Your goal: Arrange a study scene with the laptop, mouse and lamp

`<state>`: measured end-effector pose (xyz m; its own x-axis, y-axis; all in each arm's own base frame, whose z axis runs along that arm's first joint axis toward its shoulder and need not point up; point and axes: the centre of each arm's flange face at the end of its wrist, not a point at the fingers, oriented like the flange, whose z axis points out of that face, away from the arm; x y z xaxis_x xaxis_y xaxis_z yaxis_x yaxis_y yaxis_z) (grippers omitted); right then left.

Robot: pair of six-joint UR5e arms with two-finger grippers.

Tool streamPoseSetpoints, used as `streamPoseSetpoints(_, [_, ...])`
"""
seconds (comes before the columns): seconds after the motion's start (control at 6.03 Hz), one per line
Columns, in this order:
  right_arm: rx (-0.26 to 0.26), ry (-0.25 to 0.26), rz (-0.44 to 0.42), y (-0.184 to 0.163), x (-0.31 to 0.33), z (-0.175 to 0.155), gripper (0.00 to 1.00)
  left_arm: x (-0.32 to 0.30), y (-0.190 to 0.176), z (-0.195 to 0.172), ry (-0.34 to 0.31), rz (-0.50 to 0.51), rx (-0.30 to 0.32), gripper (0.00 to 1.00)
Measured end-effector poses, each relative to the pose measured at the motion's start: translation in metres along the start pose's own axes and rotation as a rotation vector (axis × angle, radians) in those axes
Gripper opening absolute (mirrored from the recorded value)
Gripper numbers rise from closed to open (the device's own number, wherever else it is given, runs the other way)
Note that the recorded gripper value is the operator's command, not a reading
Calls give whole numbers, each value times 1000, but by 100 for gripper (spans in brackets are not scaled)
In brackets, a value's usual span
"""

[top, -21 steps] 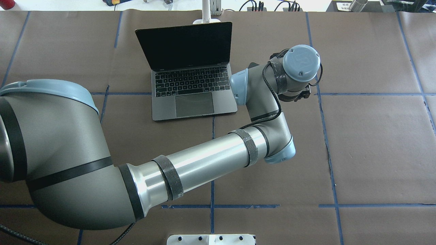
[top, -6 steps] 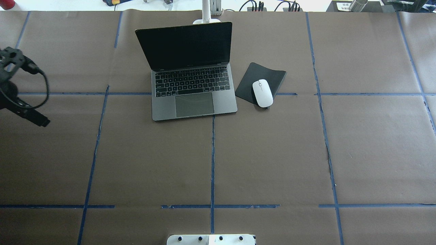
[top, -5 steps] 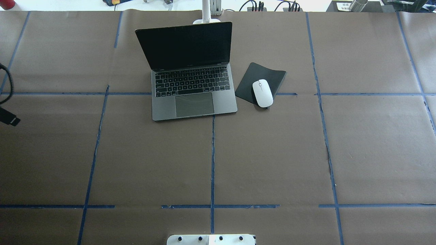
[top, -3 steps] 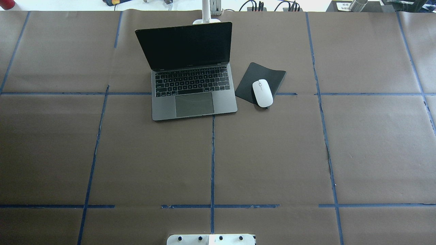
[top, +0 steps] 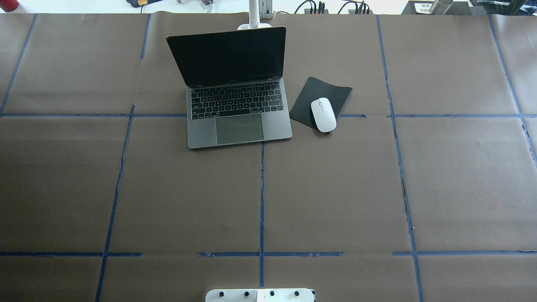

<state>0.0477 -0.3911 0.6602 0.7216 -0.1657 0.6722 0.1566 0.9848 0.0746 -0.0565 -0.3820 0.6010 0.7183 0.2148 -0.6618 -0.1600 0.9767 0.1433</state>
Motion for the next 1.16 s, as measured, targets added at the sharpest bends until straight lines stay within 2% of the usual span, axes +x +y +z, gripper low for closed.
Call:
streamPoseSetpoints(0.33, [-1, 1, -1, 0, 1, 1, 100, -20, 25, 4, 18, -39, -4, 100])
streamPoseSetpoints(1.16, [-9, 0, 8, 5, 3, 4, 100, -34, 43, 21, 25, -75, -41, 100])
